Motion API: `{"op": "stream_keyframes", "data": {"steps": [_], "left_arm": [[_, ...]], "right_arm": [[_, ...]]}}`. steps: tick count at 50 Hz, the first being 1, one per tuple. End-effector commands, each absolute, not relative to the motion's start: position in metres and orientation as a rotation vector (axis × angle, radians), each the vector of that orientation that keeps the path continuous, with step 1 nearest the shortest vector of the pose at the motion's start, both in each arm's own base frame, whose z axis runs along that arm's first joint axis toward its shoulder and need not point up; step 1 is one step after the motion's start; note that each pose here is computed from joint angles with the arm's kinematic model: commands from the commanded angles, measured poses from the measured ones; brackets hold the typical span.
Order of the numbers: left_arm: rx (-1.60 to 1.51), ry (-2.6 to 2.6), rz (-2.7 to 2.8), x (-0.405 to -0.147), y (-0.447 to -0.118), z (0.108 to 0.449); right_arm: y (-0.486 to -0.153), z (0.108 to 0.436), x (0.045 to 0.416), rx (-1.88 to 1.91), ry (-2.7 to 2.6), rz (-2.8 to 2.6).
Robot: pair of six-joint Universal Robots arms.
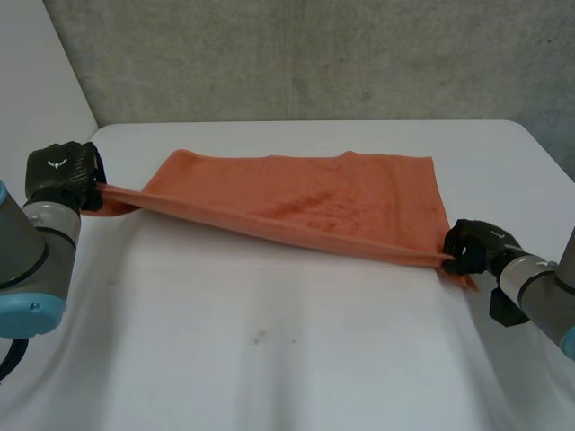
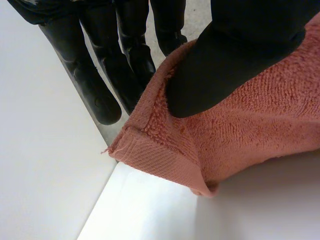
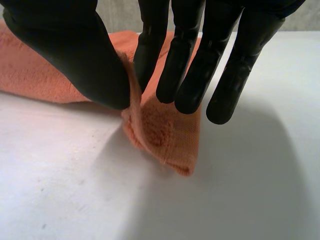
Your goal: Fold the laundry
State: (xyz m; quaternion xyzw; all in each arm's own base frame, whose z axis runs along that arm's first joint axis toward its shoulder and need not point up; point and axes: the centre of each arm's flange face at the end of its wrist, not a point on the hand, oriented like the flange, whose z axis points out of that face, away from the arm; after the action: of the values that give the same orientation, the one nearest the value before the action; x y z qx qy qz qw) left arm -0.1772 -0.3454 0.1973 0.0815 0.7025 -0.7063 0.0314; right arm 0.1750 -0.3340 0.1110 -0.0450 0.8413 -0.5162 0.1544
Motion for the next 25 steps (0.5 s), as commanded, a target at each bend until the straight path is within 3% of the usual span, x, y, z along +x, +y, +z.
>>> {"op": "stream_keyframes", "data": {"steps": [1, 3, 9, 17, 25], "left_arm": [[0.269, 2.207, -2.128, -0.178, -0.341, 0.193], [0.278, 2.237, -2.095, -0.177, -0.337, 0.191], [0.317, 2.379, -1.913, -0.173, -0.313, 0.192], [0.349, 2.574, -1.600, -0.160, -0.266, 0.194], [0.425, 2.580, -1.489, -0.149, -0.221, 0.216]], "right_arm": [[-0.338, 0.134, 0.174, -0.201, 2.375, -1.622], [-0.335, 0.158, 0.174, -0.364, 2.359, -1.739], [-0.317, 0.172, 0.171, -0.733, 2.458, -1.764], [-0.259, 0.198, 0.163, -1.479, 2.578, -1.539], [-0.217, 0.226, 0.153, -1.806, 2.622, -1.297]]}}
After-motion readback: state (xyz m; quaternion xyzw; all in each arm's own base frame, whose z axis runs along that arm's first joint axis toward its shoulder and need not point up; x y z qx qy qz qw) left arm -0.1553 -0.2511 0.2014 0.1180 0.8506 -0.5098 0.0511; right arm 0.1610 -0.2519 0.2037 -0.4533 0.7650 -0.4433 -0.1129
